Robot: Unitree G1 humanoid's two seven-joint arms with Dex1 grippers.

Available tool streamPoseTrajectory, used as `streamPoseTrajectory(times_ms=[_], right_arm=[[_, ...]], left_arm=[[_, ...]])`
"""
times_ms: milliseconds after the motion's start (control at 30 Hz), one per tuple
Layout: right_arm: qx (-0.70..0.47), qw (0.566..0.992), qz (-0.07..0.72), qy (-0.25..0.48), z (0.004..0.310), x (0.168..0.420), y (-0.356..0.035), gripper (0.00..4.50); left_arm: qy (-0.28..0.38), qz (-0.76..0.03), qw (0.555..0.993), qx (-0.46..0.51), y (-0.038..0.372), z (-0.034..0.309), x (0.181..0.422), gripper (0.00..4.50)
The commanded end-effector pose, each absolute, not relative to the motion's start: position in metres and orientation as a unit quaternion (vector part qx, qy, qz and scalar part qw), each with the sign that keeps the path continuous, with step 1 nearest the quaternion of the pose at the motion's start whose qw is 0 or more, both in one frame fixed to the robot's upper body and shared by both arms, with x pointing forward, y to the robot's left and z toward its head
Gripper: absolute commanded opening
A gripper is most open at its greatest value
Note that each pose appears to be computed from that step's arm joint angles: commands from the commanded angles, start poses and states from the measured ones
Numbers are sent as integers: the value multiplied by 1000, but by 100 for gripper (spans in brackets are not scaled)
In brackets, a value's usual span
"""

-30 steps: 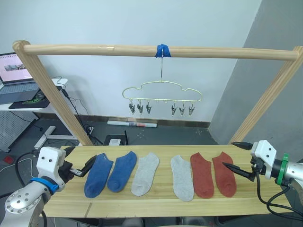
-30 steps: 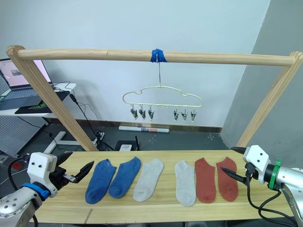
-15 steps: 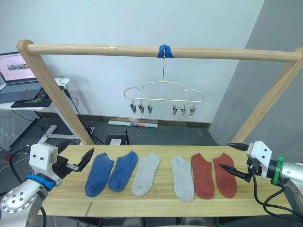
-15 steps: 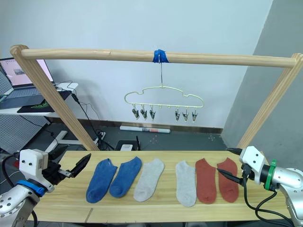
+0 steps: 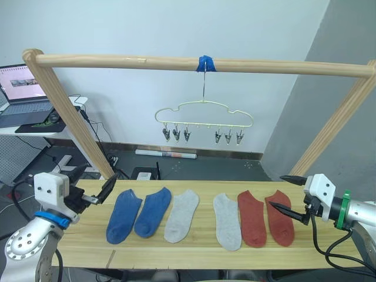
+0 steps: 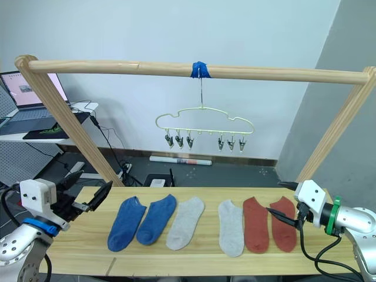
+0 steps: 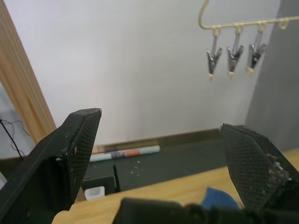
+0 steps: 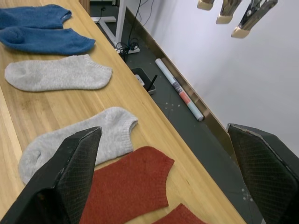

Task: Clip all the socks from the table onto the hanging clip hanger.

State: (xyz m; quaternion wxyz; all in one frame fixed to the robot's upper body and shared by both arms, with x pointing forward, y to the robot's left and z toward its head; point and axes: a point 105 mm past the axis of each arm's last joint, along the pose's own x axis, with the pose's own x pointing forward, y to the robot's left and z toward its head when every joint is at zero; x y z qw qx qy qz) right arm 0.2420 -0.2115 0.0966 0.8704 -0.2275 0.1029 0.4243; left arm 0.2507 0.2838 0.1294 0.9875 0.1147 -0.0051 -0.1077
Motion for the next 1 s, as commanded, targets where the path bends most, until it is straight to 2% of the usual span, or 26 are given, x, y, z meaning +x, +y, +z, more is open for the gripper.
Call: streamPoseTrajectory(times_ms=[33,167,267,667,800,967,1000], right_arm=[[-225,878,418,65,122,247,-198,450],[-200,879,432,31,148,243,-173,450],[-183,878,441,22,163,236,-159,450],[-151,876,458,-9,208,236,-127,450],[-149,873,464,-9,212,235,-123,450],[-150,871,467,-9,214,232,-121,450],[-152,870,469,-9,214,232,-120,450]], left_arm=[[-41,-111,987,110,269,147,263,449],[-72,-114,987,90,245,161,283,449],[-67,-109,990,67,235,165,295,449],[-110,-128,985,27,210,188,318,449],[-131,-127,983,26,205,192,323,365],[-131,-123,983,32,205,188,327,217],[-134,-124,983,32,204,188,329,217]])
